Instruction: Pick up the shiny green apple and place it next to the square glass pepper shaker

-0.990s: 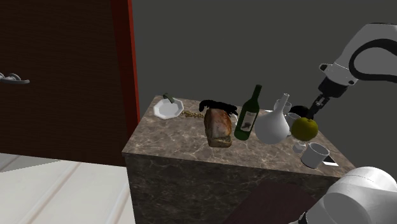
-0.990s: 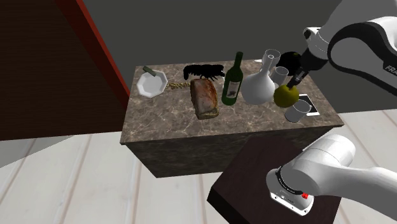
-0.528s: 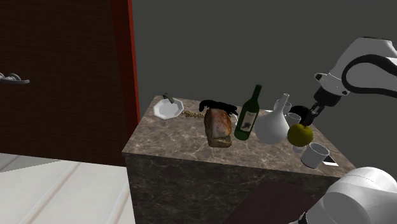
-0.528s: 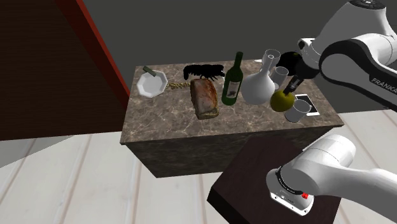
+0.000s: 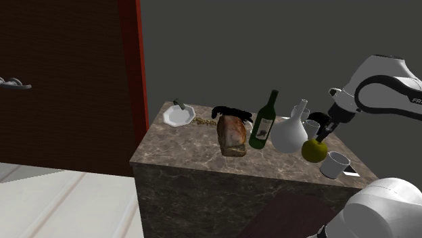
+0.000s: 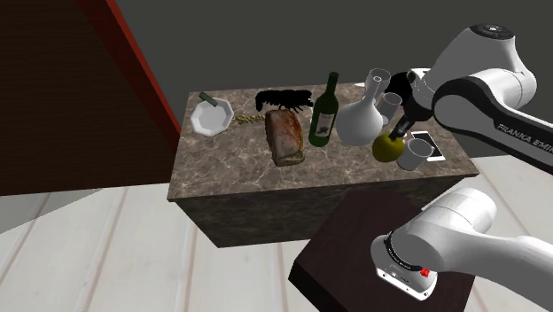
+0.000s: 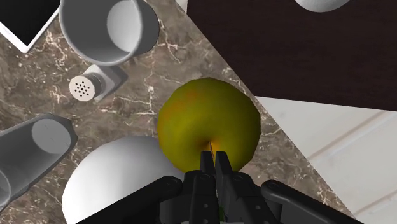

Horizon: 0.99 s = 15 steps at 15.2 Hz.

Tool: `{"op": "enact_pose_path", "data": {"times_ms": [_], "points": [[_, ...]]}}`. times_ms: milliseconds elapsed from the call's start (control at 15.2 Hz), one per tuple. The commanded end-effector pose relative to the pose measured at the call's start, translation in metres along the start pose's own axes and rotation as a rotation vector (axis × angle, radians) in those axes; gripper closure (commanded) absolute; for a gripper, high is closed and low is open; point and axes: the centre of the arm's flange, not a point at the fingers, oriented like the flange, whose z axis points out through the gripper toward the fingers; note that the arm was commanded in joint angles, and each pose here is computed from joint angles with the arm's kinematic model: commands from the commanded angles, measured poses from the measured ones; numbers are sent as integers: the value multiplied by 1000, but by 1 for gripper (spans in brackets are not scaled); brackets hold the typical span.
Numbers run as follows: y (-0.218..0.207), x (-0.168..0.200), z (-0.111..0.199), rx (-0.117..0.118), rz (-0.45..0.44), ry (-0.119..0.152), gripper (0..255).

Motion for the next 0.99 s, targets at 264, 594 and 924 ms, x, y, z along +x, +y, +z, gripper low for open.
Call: {"op": "enact_pose_path", "data": {"times_ms": [264, 594, 924], "points": [[-2, -4, 31, 0, 0, 1, 255], [-3, -7, 58, 0, 0, 1, 255], [-4, -10, 84, 0, 0, 1, 255]]}}
